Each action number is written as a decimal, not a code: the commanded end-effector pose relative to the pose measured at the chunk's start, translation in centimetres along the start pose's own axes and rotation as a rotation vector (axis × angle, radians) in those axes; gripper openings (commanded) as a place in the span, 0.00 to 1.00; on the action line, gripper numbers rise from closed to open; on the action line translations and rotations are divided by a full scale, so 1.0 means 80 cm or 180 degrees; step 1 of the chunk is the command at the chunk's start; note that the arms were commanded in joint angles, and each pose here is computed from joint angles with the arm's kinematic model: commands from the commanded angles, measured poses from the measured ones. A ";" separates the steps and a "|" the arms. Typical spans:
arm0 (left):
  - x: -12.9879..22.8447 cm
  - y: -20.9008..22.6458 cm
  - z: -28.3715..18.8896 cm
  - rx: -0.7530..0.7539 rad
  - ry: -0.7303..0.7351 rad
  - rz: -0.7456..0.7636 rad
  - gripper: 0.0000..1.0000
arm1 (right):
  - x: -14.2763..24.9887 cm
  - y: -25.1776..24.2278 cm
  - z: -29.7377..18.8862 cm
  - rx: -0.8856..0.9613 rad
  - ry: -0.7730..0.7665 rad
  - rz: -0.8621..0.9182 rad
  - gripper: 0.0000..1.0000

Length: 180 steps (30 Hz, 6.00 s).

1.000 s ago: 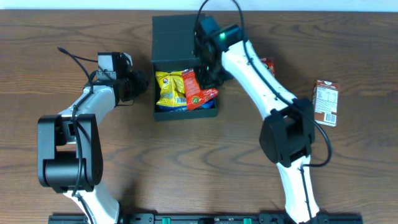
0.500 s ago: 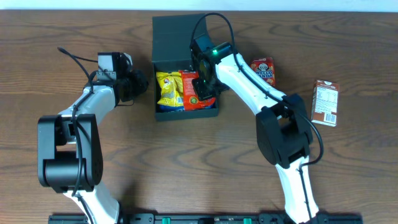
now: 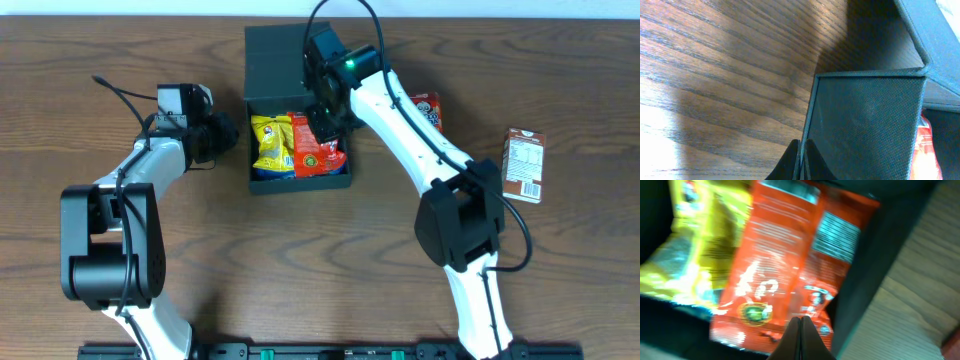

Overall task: Pack container
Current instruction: 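Release the red bag in the box and withdraw the right gripper right, then reach the right gripper to the brown Pocky pack and grasp it, then carry the Pocky pack left and lower it into the box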

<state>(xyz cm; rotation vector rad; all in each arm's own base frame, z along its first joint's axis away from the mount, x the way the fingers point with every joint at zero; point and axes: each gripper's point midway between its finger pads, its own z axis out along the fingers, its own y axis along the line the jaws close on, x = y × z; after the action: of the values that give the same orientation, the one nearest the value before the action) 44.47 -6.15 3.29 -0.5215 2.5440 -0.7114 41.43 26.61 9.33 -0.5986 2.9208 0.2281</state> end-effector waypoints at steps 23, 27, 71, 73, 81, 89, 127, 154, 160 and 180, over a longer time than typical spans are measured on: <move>-0.026 -0.018 -0.008 0.0044 -0.0115 0.0403 0.06 | 0.024 0.035 0.092 -0.0355 0.0297 -0.0226 0.01; -0.026 -0.018 -0.008 0.0045 -0.0116 0.0404 0.06 | -0.009 0.042 0.042 -0.0389 0.0031 -0.0265 0.02; -0.021 -0.007 -0.009 -0.0072 -0.0062 0.0345 0.06 | -0.105 0.027 -0.116 -0.0592 -0.1153 -0.0392 0.01; -0.021 -0.007 -0.009 -0.0072 -0.0062 0.0345 0.06 | -0.104 -0.046 -0.127 -0.0046 -0.1156 -0.0124 0.02; -0.021 -0.007 -0.009 -0.0073 -0.0061 0.0344 0.06 | 0.006 -0.264 -0.091 0.1045 -0.0158 0.1057 0.02; -0.021 -0.007 -0.009 -0.0075 -0.0056 0.0341 0.06 | 0.127 -0.388 -0.074 0.1225 0.0537 0.2023 0.02; -0.020 0.001 -0.009 -0.0177 -0.0061 0.0327 0.06 | 0.253 -0.449 -0.069 0.1240 -0.0146 0.2246 0.99; -0.018 0.002 -0.009 -0.0185 -0.0044 0.0318 0.06 | 0.246 -0.465 0.022 0.1046 0.0035 0.2380 0.73; -0.018 0.002 -0.009 -0.0184 -0.0043 0.0318 0.06 | 0.193 -0.470 -0.013 0.0810 -0.0337 0.2361 0.62; -0.041 0.044 -0.038 -0.0309 -0.0146 0.0119 0.06 | -0.057 -0.108 -0.118 0.0004 -0.1060 0.0601 0.47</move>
<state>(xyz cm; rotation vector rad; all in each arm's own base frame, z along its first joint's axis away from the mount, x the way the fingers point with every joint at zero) 44.15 -1.08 3.17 -0.5741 2.5759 -0.5791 48.86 15.75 18.50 -0.2538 2.6350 0.2657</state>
